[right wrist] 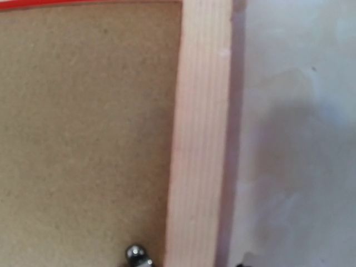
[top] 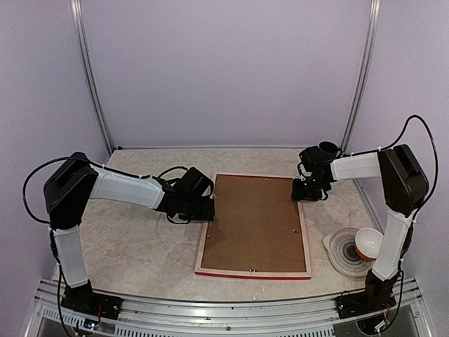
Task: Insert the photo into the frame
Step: Press the fastener onto the backboard.
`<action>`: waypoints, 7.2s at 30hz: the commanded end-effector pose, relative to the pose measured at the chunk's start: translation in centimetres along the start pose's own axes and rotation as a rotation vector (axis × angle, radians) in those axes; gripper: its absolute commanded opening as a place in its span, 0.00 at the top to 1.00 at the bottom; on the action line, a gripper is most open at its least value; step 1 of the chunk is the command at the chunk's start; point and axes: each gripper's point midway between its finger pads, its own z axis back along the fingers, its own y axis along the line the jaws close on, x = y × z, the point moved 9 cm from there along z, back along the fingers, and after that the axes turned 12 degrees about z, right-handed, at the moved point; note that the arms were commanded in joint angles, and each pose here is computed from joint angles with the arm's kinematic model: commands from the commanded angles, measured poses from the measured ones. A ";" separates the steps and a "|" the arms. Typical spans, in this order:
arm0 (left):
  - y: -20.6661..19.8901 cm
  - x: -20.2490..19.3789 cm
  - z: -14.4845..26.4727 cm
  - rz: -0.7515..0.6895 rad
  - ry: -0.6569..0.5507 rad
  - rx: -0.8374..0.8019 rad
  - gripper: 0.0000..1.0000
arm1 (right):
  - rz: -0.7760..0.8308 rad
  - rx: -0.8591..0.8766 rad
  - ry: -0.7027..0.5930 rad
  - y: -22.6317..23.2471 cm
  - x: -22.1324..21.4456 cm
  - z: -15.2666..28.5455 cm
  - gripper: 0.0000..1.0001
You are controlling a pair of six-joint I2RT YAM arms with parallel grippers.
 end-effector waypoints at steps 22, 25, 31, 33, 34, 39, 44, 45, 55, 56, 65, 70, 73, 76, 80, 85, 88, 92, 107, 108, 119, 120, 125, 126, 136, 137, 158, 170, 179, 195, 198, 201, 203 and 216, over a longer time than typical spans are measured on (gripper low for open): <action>0.4 -0.2 -0.2 0.011 0.002 -0.005 0.39 | -0.035 0.023 -0.046 -0.9 0.8 1.2 0.57; 0.4 -0.2 -0.2 0.011 0.003 -0.005 0.39 | -0.032 0.020 -0.017 -0.9 0.2 0.4 0.58; 0.3 -0.2 -0.2 0.011 0.003 -0.007 0.39 | -0.030 0.010 -0.009 -1.1 -0.3 -0.1 0.60; 0.3 -0.2 -0.2 0.011 0.004 -0.008 0.39 | -0.030 0.006 -0.008 -1.1 -0.3 -0.1 0.61; 0.3 -0.1 -0.2 0.012 0.003 -0.009 0.39 | -0.030 0.006 -0.010 -1.1 -0.2 -0.1 0.62; 0.3 -0.1 -0.1 0.012 0.003 -0.008 0.39 | -0.027 0.004 0.001 -1.1 -0.2 -0.6 0.62; 0.4 -0.2 -0.2 0.013 0.004 -0.005 0.39 | -0.030 -0.002 0.013 -1.2 -0.5 -1.0 0.62; 0.4 -0.2 -0.1 0.014 0.004 -0.006 0.39 | -0.030 -0.002 0.010 -1.2 -0.5 -1.0 0.63; 0.6 -0.4 -0.2 0.013 0.006 -0.002 0.39 | -0.054 0.013 0.002 -1.4 -0.5 -0.9 0.66; 0.6 -0.4 -0.2 0.014 0.006 -0.001 0.39 | -0.057 0.028 -0.004 -1.3 -0.5 -0.9 0.66; 0.9 -0.5 0.1 0.017 0.001 0.001 0.39 | -0.097 0.060 -0.055 -1.6 0.4 0.7 0.61; 0.9 -0.6 0.0 0.019 0.004 -0.004 0.39 | -0.094 0.059 -0.051 -1.7 0.3 0.7 0.62; 0.9 -0.6 -0.1 0.021 0.005 -0.006 0.39 | -0.091 0.059 -0.063 -1.7 0.4 1.0 0.62; 1.0 -0.6 -0.1 0.020 0.005 -0.005 0.39 | -0.093 0.044 -0.060 -1.8 0.4 1.1 0.62; 0.9 -0.6 -0.1 0.020 0.005 -0.006 0.39 | -0.091 0.054 -0.061 -1.8 0.3 1.2 0.62; 1.0 -0.7 -0.2 0.021 0.008 -0.005 0.39 | -0.089 0.041 -0.041 -1.9 0.0 0.6 0.63; 1.0 -0.8 -0.3 0.021 0.009 -0.003 0.39 | -0.087 0.026 -0.020 -2.1 -0.4 0.1 0.63; 1.0 -0.7 -0.2 0.021 0.009 -0.004 0.39 | -0.086 0.026 -0.003 -2.1 -0.8 -0.6 0.64; 0.9 -0.6 -0.2 0.021 0.006 -0.007 0.39 | -0.028 -0.063 0.090 -2.3 -2.5 -2.2 0.66; 0.9 -0.6 -0.2 0.020 0.006 -0.006 0.39 | -0.021 -0.076 0.094 -2.2 -2.5 -2.2 0.66; 0.9 -0.5 -0.2 0.020 0.003 -0.003 0.39 | 0.028 -0.073 0.160 -1.7 -3.6 -2.6 0.66; 0.9 -0.5 -0.1 0.020 0.002 -0.004 0.39 | 0.034 -0.072 0.175 -1.7 -3.9 -2.8 0.66; 0.8 -0.3 -0.1 0.020 -0.002 -0.008 0.39 | 0.034 -0.094 0.181 -1.8 -4.0 -2.8 0.66; 0.7 -0.3 0.0 0.020 -0.002 -0.011 0.39 | 0.032 -0.093 0.170 -1.7 -3.8 -2.5 0.65; 0.5 -0.1 -0.1 0.017 0.000 -0.016 0.39 | 0.058 0.043 0.045 -0.3 -0.1 0.0 0.62; 0.6 -0.2 -0.1 0.018 0.001 -0.015 0.39 | 0.057 0.057 0.043 -0.2 0.0 0.0 0.61; 0.9 -0.4 0.1 0.021 0.000 -0.005 0.39 | 0.004 0.084 -0.014 -0.1 2.1 -1.1 0.63; 1.0 -0.5 0.0 0.021 0.003 -0.003 0.39 | -0.010 0.087 -0.017 -0.2 2.3 -1.7 0.63; 1.2 -0.6 -0.1 0.024 0.005 -0.002 0.39 | -0.040 0.114 -0.068 -0.4 2.8 -0.4 0.62; 1.2 -0.8 0.0 0.027 0.006 -0.007 0.39 | -0.076 0.106 -0.088 -1.1 3.0 -0.3 0.63; 1.2 -0.8 -0.1 0.027 0.008 -0.008 0.39 | -0.086 0.116 -0.079 -1.1 2.8 -0.6 0.63; 1.2 -0.8 0.0 0.028 0.005 -0.009 0.39 | -0.095 0.122 -0.080 -1.2 2.6 -0.7 0.65; 1.2 -0.8 0.0 0.027 0.006 -0.008 0.39 | -0.098 0.121 -0.077 -1.2 2.6 -0.9 0.65; 1.2 -0.8 0.0 0.026 0.005 -0.008 0.39 | -0.082 0.114 -0.018 -1.3 1.7 -2.2 0.67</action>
